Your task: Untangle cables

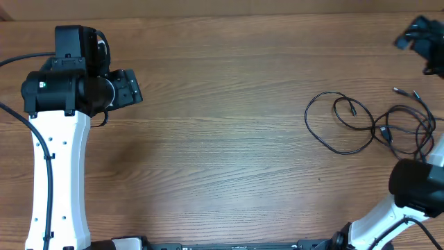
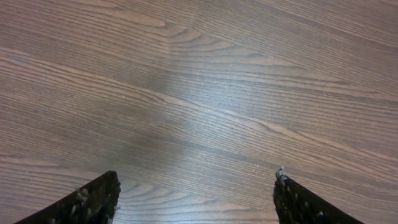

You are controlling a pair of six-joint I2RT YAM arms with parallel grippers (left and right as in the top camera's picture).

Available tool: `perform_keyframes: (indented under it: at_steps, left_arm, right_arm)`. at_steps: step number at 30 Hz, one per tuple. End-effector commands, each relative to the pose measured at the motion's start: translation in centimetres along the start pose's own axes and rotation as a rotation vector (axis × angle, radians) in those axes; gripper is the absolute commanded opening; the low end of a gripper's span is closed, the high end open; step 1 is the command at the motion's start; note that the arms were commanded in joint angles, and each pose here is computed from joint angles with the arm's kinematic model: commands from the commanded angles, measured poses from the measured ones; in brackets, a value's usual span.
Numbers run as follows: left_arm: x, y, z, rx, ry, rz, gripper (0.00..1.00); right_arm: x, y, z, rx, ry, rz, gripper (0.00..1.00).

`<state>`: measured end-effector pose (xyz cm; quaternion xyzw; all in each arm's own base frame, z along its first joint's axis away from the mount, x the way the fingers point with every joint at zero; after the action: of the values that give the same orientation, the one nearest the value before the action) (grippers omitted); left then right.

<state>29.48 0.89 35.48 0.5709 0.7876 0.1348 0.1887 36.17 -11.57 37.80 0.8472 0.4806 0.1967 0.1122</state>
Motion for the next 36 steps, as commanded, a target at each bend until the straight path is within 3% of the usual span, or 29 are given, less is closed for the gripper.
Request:
perform_keyframes:
  at_steps: [1,11,15,20,29,36]
  left_arm:
    - [0.1,0.1,-0.9,-0.029,-0.015,-0.012,0.79]
    - [0.1,0.1,-0.9,-0.029,-0.015,-0.011,0.79]
    - [0.0,0.1,-0.9,-0.026,-0.024,-0.011,0.79]
    - [-0.1,0.1,-0.9,-0.024,-0.031,-0.011,0.79]
    - [-0.1,0.1,-0.9,-0.024,-0.031,-0.011,0.79]
    - [-0.1,0.1,-0.9,-0.023,-0.032,-0.009,0.81]
  right_arm:
    - [2.2,-1.5,2.4,0.109,0.064,-0.126,1.0]
    - [6.6,-7.9,13.0,0.336,0.044,-0.234,1.0]
    - [7.2,-9.8,16.3,0.296,-0.078,-0.153,1.0]
    - [8.4,-11.7,19.5,0.232,-0.095,-0.096,0.98]
    - [9.8,-13.1,22.3,0.121,-0.047,-0.027,0.88]
    - [8.1,-14.1,23.6,0.063,-0.178,0.094,0.88]
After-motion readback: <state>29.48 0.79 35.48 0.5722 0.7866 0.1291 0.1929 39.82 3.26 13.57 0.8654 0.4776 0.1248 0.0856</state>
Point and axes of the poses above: each gripper's point midway between its finger pads, its own z axis out along the fingers, its own x axis along the line the jaws close on, y = z × x, the point moved 10 cm from there along -z, back along the fingers
